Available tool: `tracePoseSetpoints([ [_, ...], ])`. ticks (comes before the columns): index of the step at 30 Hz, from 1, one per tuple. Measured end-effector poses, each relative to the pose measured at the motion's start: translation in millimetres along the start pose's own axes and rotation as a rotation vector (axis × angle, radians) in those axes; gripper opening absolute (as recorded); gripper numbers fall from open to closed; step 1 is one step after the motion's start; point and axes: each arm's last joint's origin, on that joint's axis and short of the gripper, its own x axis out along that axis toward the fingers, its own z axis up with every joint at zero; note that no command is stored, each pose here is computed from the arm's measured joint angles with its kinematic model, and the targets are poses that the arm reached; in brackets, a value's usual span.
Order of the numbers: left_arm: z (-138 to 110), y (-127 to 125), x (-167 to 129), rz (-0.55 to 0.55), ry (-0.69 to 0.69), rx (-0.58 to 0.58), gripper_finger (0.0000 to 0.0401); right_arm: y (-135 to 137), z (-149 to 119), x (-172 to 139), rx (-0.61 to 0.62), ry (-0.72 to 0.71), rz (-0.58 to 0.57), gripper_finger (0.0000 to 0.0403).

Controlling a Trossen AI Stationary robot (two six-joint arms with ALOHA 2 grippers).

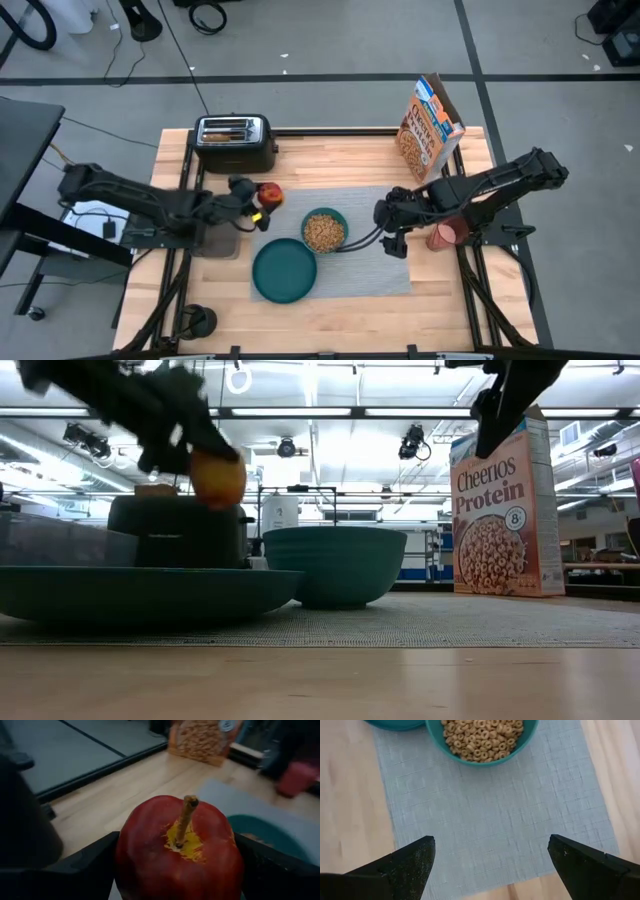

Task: Arrange a breakfast setting
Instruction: Put the red apple on the mat

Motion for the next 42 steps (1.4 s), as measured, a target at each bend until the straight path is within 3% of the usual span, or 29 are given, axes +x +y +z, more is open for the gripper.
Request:
tracePoseSetpoints([
  [7, -45.3, 14.0, 27.0, 0.105, 0.012, -0.001, 0.0333, 1.2, -0.3, -0.2, 0.0, -0.001, 0.006, 0.0389],
  [12, -60.9, 16.8, 44.9, 0.173, 0.029, -0.003, 0.0333, 1.4, 0.0, -0.2, 0.002, -0.004, 0.007, 0.0389],
  [20, -67.7, 9.5, 65.7, 0.202, 0.032, -0.031, 0.0333, 1.9, -0.1, -0.1, 0.024, 0.004, 0.025, 0.0389],
  [26, -46.6, -10.1, 76.8, 0.244, 0.06, -0.007, 0.0333, 2.0, -0.1, 0.0, 0.022, 0.005, 0.025, 0.0389],
  [33, -61.8, -1.0, 91.3, 0.419, 0.063, -0.18, 0.0333, 2.0, -0.1, 0.0, 0.02, 0.005, 0.024, 0.0389],
  [42, -66.0, -8.2, 103.9, 0.427, 0.094, -0.125, 0.0335, 1.7, -0.6, 0.1, 0.019, 0.01, 0.021, 0.0389],
])
